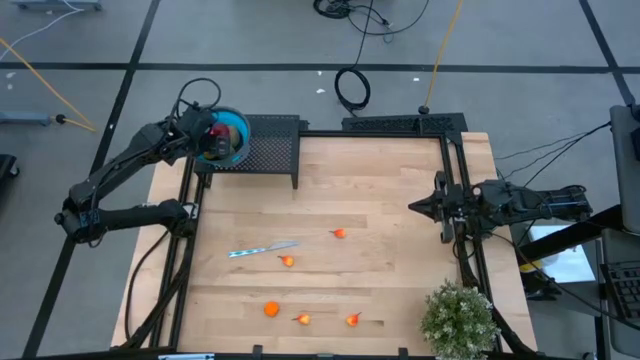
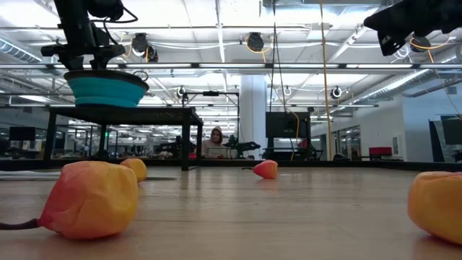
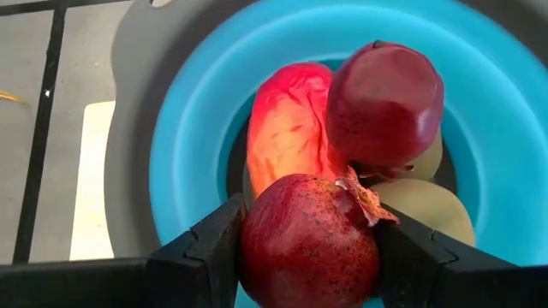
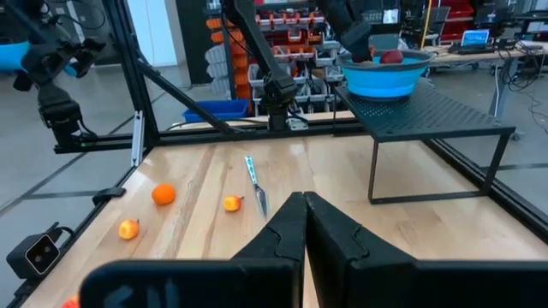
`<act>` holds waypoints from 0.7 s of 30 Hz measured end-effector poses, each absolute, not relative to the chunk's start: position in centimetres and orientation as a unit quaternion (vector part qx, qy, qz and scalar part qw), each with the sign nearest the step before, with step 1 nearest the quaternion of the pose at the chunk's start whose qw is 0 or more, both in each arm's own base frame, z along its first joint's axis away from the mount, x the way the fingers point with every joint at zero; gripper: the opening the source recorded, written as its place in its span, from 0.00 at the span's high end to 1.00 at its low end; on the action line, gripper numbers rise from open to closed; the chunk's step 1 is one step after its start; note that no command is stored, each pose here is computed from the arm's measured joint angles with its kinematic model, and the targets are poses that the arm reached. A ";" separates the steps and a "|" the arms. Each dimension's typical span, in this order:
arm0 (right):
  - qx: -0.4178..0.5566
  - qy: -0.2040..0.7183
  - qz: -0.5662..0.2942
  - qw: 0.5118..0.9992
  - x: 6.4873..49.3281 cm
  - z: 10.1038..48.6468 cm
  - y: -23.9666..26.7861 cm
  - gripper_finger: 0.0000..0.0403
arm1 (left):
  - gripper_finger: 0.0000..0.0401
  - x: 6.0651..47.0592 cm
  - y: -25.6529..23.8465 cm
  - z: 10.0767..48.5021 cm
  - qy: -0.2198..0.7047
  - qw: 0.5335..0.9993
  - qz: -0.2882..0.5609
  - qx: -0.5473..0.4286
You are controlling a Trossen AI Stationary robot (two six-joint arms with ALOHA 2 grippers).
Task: Pick & Place Fruit
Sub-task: Put the pomegranate into the blue strainer bowl on the shelf, then put the tangerine into the blue strainer bowl on the shelf
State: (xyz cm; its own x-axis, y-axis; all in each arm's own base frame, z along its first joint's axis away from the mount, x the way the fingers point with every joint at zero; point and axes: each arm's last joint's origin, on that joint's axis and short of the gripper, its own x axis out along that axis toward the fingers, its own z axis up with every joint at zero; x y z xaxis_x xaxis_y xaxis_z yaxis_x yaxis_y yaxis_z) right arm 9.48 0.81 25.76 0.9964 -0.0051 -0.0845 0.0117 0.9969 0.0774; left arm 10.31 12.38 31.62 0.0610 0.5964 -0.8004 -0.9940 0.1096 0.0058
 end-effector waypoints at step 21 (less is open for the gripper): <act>0.037 0.042 -0.004 0.998 9.5 25.8 0.8 1.00 | 0.27 9.9 11.9 34.8 0.306 0.700 0.585 -0.271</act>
State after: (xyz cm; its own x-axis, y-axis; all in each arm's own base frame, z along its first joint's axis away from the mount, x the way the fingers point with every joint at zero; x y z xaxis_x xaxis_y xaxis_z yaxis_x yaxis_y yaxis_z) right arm 9.49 0.81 25.78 0.9965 -0.0057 -0.0832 0.0119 0.9972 0.0741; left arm 9.92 11.93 34.80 0.1271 0.6536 -0.7461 -0.9855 0.1684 -0.0204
